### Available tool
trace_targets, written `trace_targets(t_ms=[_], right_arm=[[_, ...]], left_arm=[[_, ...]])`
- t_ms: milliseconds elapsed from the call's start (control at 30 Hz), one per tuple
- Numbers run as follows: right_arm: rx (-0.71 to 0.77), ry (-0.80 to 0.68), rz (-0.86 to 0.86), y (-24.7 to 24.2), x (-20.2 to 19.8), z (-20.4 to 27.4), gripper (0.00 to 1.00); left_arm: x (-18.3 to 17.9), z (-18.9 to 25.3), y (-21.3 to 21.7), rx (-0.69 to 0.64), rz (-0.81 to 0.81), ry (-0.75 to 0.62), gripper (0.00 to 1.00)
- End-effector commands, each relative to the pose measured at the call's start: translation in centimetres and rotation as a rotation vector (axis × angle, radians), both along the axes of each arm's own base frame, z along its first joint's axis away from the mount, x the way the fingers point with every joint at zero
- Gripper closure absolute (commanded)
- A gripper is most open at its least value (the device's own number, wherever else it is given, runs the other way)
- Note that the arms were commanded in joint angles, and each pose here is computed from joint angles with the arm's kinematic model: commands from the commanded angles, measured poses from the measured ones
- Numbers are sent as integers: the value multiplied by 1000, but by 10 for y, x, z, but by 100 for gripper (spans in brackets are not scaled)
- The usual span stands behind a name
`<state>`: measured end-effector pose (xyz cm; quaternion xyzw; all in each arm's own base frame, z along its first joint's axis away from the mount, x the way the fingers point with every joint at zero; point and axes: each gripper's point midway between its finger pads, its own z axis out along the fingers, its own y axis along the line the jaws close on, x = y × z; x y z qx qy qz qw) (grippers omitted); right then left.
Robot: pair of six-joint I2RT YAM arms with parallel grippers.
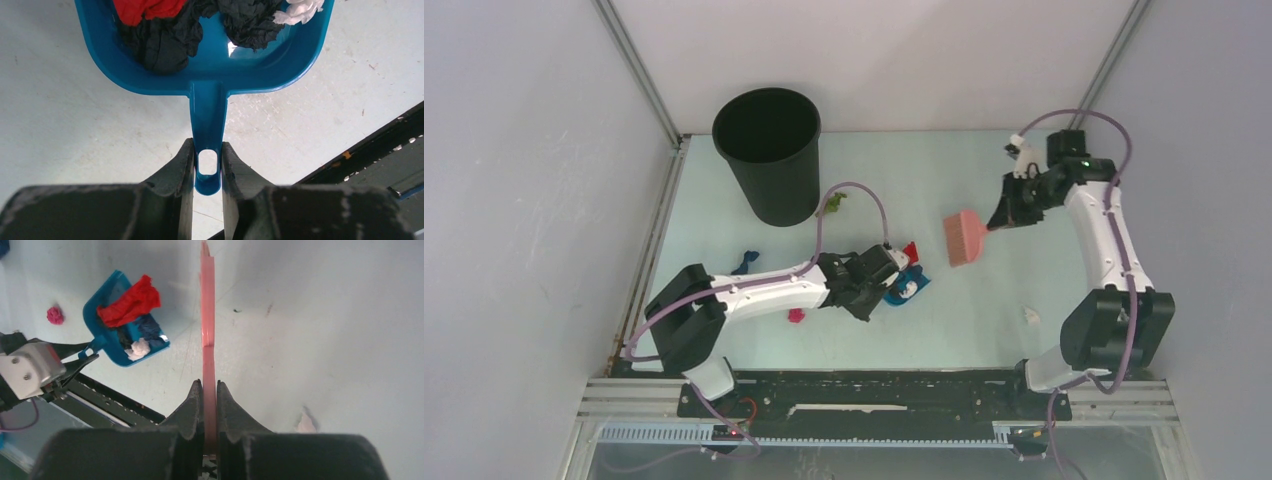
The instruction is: Sweep away the paper scraps from the table
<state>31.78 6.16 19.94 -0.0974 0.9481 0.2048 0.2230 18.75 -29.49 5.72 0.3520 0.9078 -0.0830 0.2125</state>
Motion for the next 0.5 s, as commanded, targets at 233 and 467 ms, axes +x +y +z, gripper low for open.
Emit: trace_targets(t_ms=[233,467], right_arm=[[243,19,-64,8,-27,-21,100],[394,92,13,29,-35,-40,100]], left_arm=[[32,91,-8,-146,61,-101,100],[64,137,26,-195,195,-146,100]])
